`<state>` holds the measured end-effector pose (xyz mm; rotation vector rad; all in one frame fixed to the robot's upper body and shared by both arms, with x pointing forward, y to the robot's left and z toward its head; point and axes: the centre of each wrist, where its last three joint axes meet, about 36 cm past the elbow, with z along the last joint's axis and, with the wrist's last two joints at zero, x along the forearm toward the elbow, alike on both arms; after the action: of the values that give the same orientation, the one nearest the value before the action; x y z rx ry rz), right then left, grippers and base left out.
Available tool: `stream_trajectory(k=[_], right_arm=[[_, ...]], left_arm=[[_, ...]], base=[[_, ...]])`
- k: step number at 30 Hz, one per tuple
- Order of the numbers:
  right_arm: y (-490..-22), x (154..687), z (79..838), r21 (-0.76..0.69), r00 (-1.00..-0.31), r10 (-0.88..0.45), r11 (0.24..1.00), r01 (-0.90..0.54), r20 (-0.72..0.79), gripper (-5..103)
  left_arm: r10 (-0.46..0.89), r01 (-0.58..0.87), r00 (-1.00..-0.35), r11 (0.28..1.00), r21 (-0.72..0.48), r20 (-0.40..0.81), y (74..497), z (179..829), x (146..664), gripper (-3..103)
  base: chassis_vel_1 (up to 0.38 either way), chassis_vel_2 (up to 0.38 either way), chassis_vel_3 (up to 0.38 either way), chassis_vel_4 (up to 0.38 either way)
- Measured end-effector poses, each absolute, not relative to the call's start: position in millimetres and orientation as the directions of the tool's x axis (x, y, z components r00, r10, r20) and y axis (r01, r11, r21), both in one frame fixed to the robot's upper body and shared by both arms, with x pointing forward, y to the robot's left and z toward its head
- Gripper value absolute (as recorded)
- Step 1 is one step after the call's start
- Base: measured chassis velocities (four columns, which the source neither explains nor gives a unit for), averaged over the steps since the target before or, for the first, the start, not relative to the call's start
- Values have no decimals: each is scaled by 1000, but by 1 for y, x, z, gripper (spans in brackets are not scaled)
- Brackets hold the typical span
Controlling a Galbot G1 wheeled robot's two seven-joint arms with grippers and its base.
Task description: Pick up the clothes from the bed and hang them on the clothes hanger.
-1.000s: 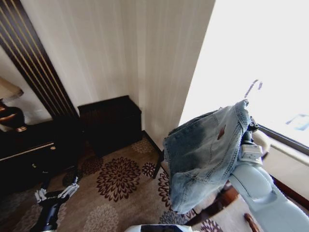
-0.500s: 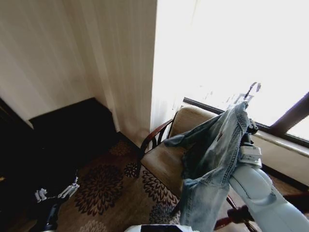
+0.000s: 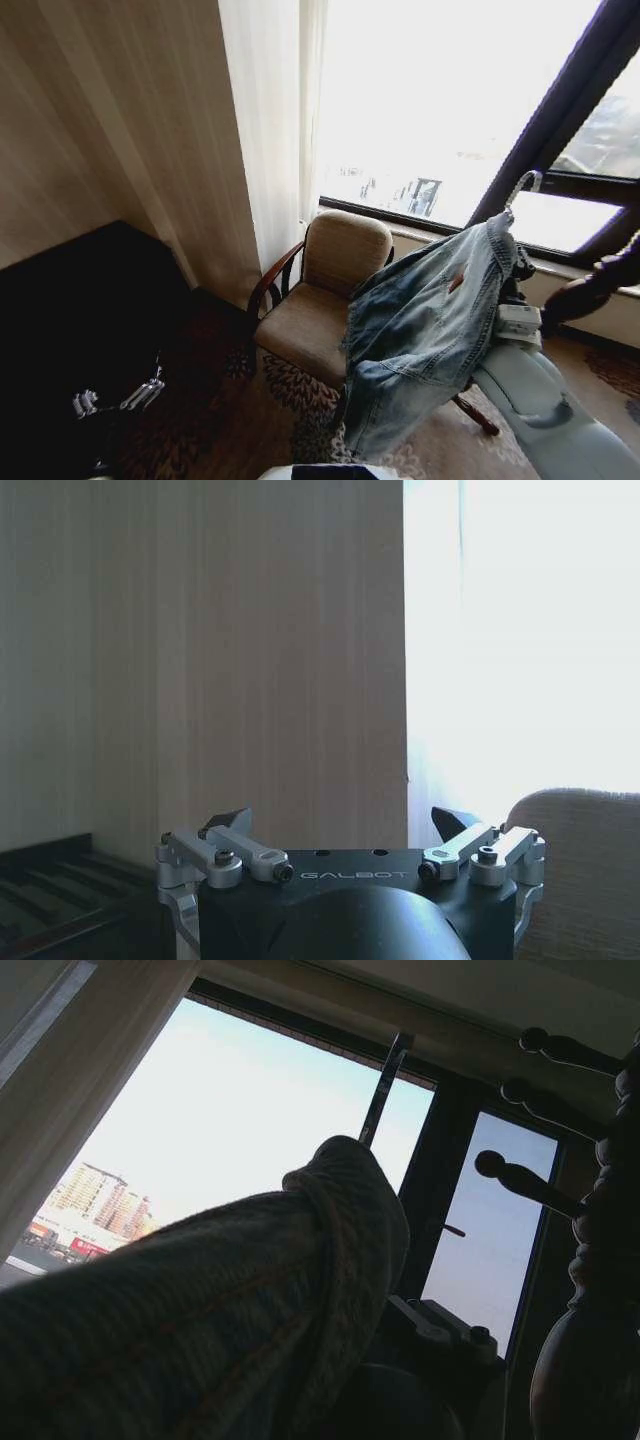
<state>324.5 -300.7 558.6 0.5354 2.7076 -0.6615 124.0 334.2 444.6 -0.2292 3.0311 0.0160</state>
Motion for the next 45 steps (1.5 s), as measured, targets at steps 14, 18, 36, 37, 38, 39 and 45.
stream_trajectory(k=[14,18,36,37,38,39,45], right_arm=[[-301,324,562,-376,-879,275,823,425,-390,21],[-303,321,571,-381,-865,295,806,453,-406,21],[-331,314,574,-369,-791,453,711,599,-412,21],[-331,314,573,-367,-791,452,712,598,-412,21],[-331,314,573,-367,-791,452,712,598,-412,21],[-331,313,572,-364,-792,451,716,596,-410,21],[-325,307,563,-368,-809,433,732,573,-398,21]], left_arm=[[-149,-151,-983,989,3,-102,334,445,124,100],[-150,-151,-983,989,3,-102,334,445,124,100],[-149,-150,-984,989,3,-102,334,445,124,100],[-149,-150,-984,989,3,-102,334,445,124,100],[-149,-150,-984,989,3,-102,334,445,124,100],[-149,-150,-984,989,3,-102,334,445,124,100],[-149,-150,-984,989,3,-102,334,445,124,100]], base=[[86,-228,-359,-27],[-95,-176,-148,-61],[-41,-20,-12,-31],[0,0,0,0],[0,0,0,0],[0,0,0,0],[0,0,0,0]])
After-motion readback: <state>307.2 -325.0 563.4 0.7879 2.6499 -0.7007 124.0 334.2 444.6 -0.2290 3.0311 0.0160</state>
